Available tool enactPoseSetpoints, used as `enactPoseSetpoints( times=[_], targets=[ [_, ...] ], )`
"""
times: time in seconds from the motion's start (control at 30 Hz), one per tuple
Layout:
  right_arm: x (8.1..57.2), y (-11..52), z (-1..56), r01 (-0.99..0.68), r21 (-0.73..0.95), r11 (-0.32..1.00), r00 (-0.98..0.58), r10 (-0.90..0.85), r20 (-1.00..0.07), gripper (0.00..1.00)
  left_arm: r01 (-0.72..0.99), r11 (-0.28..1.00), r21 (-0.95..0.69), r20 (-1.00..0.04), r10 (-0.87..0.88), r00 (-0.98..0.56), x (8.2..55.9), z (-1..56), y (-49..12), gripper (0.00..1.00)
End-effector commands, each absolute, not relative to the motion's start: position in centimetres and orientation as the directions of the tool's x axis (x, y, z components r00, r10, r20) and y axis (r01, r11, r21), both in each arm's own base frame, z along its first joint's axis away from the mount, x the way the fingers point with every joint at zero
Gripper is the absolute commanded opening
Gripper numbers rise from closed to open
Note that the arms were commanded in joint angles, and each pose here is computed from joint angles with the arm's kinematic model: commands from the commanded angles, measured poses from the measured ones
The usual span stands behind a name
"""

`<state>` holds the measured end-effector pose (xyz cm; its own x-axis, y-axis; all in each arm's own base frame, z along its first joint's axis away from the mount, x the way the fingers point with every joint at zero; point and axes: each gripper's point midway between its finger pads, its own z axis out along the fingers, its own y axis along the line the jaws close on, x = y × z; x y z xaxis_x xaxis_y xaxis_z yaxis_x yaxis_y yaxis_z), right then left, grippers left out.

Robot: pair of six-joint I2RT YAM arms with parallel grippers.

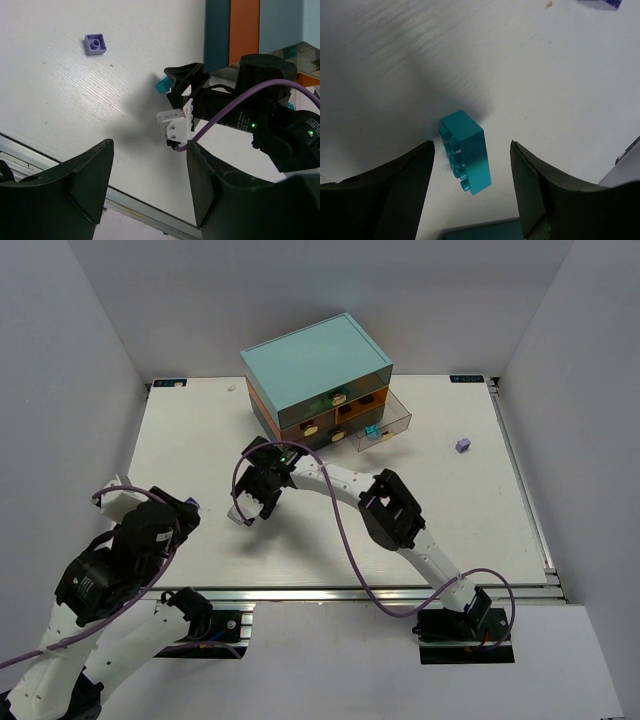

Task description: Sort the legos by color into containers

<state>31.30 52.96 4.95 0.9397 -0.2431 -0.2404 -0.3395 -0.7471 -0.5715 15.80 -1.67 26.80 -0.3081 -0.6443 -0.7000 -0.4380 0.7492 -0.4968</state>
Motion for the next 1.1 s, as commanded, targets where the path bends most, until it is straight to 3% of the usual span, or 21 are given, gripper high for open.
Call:
enactPoseSetpoints(
  times=[0.0, 0.1, 0.23, 0.27, 0.33, 0.5, 0.7, 0.87, 1.07],
  targets=[
    [33.0, 53.3, 6.0, -0.292, -0.601, -0.744, 0.956, -0.245, -0.161, 0.67, -0.441, 0.743, -0.503, -0.703, -0.649, -0.29, 15.4, 26.9, -1.1, 0.7],
    [33.3, 52.5, 5.0, -0.264, -0.572, -0.776, 0.964, -0.232, -0.13, 0.61, -0.434, 0.739, -0.515, -0.693, -0.657, -0.296, 15.5, 26.5, -1.5, 0.7],
    [32.8, 51.6, 4.5, -0.221, -0.532, -0.817, 0.975, -0.188, -0.116, 0.43, -0.431, 0.736, -0.523, -0.685, -0.663, -0.301, 15.6, 26.1, -1.8, 0.7],
    [32.5, 51.3, 4.0, -0.219, -0.52, -0.826, 0.976, -0.183, -0.12, 0.29, -0.431, 0.736, -0.522, -0.686, -0.662, -0.302, 15.7, 26.0, -1.8, 0.7],
    [32.4, 51.2, 4.6, -0.212, -0.534, -0.819, 0.977, -0.173, -0.123, 0.14, -0.434, 0.737, -0.518, -0.685, -0.661, -0.306, 15.7, 25.7, -1.9, 0.7],
    [31.4, 50.8, 6.6, -0.304, -0.544, -0.782, 0.951, -0.216, -0.22, 0.06, -0.434, 0.745, -0.507, -0.678, -0.656, -0.333, 15.8, 24.6, -2.4, 0.7],
    [27.1, 48.3, 16.9, -0.612, -0.497, -0.615, 0.768, -0.31, -0.561, 0.0, -0.437, 0.745, -0.505, -0.675, -0.656, -0.337, 16.7, 23.5, -3.1, 0.7],
    [24.1, 43.1, 21.2, -0.822, -0.295, -0.486, 0.514, -0.414, -0.751, 0.0, -0.456, 0.769, -0.448, -0.688, -0.622, -0.374, 18.4, 21.8, -4.3, 0.73],
    [25.3, 36.0, 24.4, -0.941, -0.241, -0.239, 0.331, -0.492, -0.805, 0.0, -0.478, 0.795, -0.373, -0.704, -0.578, -0.413, 20.4, 19.3, -5.4, 0.79]
  ],
)
